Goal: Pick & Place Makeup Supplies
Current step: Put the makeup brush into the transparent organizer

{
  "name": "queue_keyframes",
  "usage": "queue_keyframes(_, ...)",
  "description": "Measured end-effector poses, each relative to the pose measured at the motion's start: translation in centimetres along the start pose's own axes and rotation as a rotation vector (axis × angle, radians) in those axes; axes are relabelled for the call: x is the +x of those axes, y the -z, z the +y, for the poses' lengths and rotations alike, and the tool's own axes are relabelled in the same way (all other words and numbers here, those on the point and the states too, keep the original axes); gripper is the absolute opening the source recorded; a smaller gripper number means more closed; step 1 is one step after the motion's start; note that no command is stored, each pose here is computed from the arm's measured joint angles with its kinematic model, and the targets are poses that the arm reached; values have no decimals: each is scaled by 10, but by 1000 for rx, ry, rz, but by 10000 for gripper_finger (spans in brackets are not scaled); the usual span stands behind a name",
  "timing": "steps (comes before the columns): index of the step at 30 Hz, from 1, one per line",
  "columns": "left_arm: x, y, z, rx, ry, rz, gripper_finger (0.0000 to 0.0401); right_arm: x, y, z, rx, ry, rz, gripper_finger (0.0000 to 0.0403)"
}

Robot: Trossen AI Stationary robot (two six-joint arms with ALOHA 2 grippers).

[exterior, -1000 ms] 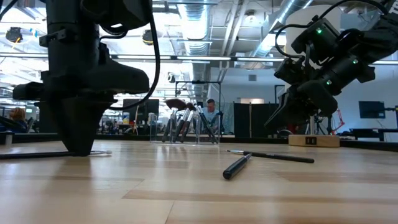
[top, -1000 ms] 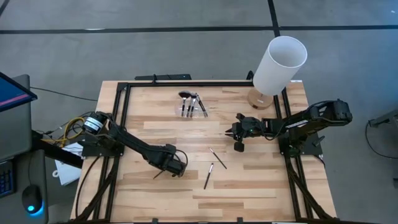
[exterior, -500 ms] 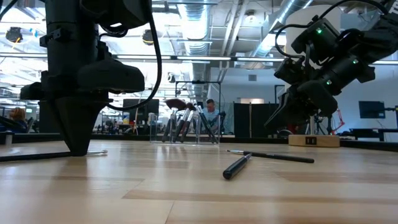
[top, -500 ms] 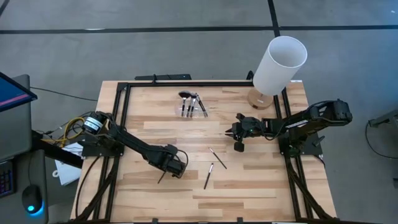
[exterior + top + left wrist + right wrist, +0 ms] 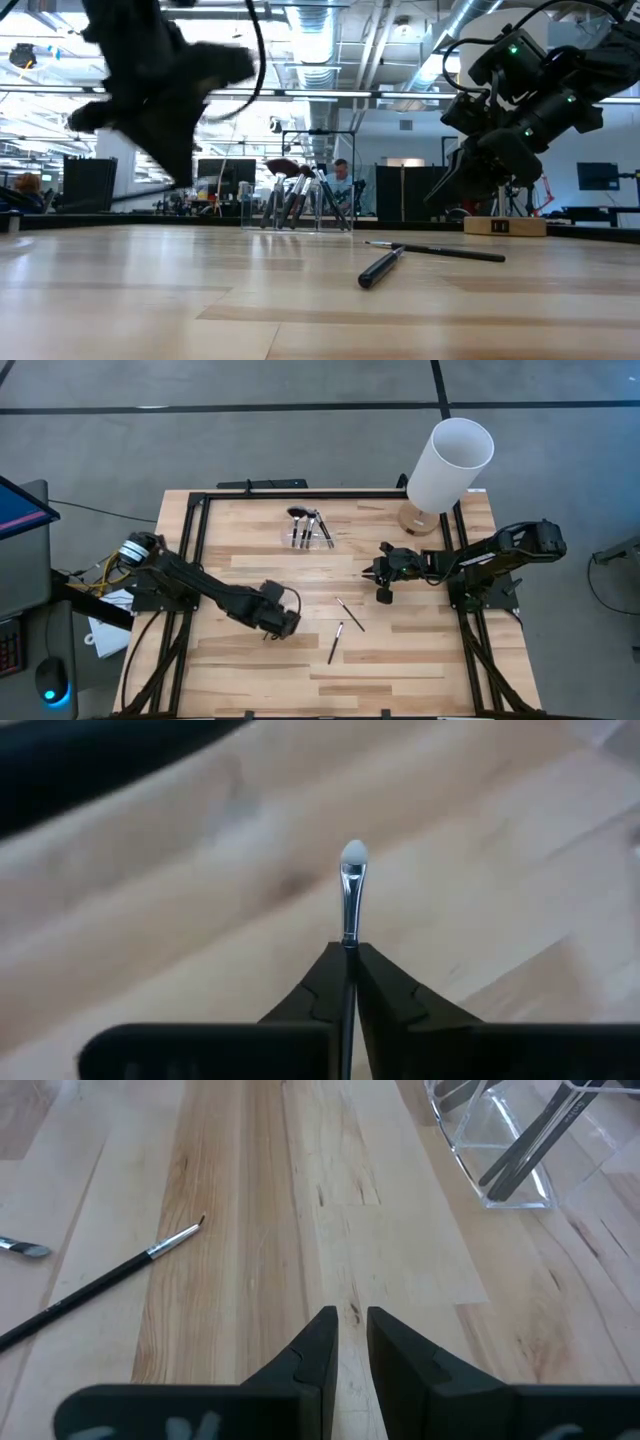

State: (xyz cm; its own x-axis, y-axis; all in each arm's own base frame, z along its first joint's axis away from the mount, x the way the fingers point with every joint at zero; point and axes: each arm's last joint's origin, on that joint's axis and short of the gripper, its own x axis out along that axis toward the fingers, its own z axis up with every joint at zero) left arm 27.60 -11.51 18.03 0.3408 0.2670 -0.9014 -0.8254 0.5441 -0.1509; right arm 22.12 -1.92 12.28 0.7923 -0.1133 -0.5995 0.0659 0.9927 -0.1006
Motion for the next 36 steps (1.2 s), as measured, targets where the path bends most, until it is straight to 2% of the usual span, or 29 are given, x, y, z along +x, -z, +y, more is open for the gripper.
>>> queue_keyframes(4,-19,-17,3,-41,51,-191,14,0,0,0,1,1,-3,50)
queue_keyframes(9,-27,-41,-3,-37,107,-425,14,0,-1,0,1,3,-7,50)
queue_keyframes(16,-19,-75,-18,36,176,-568,15,0,-3,0,4,-14,-36,50)
queue_keyframes(23,-25,-94,-29,103,252,-695,16,-5,-27,4,34,-229,-291,50)
queue_keyframes(29,-31,-96,-36,129,369,-822,16,-16,-49,-4,113,-415,-540,54)
queue_keyframes(33,-28,-93,-33,130,516,-895,16,-24,-59,-11,163,-466,-661,72)
queue_keyframes(36,-22,-88,-26,152,582,-928,16,-26,-67,-11,178,-478,-696,91)
